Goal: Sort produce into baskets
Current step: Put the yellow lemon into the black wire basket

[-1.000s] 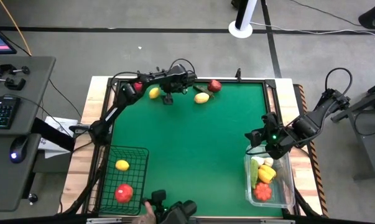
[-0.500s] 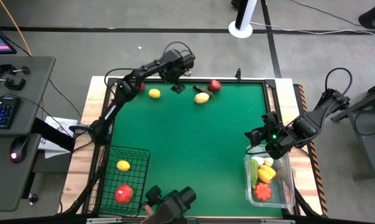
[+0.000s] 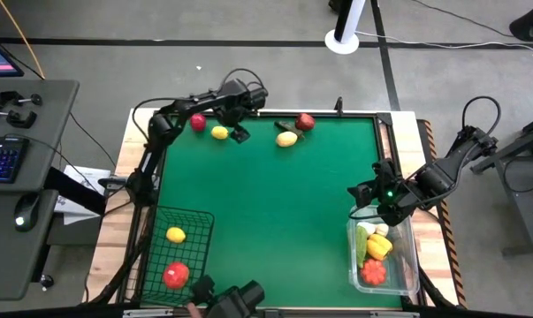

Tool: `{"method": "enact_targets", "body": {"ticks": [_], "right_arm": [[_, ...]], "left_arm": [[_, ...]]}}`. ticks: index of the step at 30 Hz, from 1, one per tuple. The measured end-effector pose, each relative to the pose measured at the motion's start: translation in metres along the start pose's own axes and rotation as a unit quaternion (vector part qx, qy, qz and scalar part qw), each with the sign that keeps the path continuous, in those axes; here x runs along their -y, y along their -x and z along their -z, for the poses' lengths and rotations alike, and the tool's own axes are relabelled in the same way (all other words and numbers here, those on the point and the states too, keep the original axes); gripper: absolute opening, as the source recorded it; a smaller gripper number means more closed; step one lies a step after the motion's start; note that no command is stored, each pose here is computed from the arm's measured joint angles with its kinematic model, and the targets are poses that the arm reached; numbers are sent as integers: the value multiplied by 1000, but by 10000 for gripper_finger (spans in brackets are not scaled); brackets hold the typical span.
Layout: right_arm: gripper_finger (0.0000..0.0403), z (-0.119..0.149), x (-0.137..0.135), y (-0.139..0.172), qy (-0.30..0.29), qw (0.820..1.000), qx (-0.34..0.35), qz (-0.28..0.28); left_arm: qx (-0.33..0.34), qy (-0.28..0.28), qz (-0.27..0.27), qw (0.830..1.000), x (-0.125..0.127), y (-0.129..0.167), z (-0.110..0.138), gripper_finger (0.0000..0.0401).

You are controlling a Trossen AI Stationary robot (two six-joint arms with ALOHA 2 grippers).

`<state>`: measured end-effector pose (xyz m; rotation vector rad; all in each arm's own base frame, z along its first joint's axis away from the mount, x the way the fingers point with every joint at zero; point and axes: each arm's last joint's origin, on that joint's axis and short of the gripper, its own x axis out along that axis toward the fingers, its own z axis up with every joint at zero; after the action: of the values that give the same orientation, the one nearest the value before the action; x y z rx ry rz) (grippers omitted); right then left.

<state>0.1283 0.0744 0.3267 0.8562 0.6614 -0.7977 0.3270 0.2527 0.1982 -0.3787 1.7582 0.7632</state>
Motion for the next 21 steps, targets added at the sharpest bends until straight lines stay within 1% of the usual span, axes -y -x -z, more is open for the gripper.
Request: {"method": "enact_targets", "body": {"ticks": [3,5,7,9,11,12,14,17,19,21], "right_arm": [[332,-1,0,0,2,1000,13,0],[332,-2,0,0,1,1000,26,-3],[332,-2,0,0,-1,999,32,-3],[332,-4,0,-1,-5,999,35,-1],[332,-5,0,-2,-10,999,37,3],[332,-6,0,-3,-12,999,38,5],[332,-8,0,-4,-19,999,42,10],[332,-12,0,-6,-28,998,45,17],[332,-13,0,-7,-34,998,43,22],[332,-14,0,-8,-38,998,41,25]], "left_arm": [[26,10,0,1000,-4,4,9,287],[28,14,-2,1000,-8,4,13,287],[20,6,-16,1000,-7,0,15,287],[9,-13,-27,1000,-7,-1,17,287],[14,-19,-28,999,-3,8,20,287],[25,-21,-23,999,1,14,21,287],[69,-27,-19,997,12,30,25,287],[129,-47,-26,990,28,47,33,287],[152,-52,-25,987,37,46,39,287],[153,-46,-24,987,44,35,45,287]]}}
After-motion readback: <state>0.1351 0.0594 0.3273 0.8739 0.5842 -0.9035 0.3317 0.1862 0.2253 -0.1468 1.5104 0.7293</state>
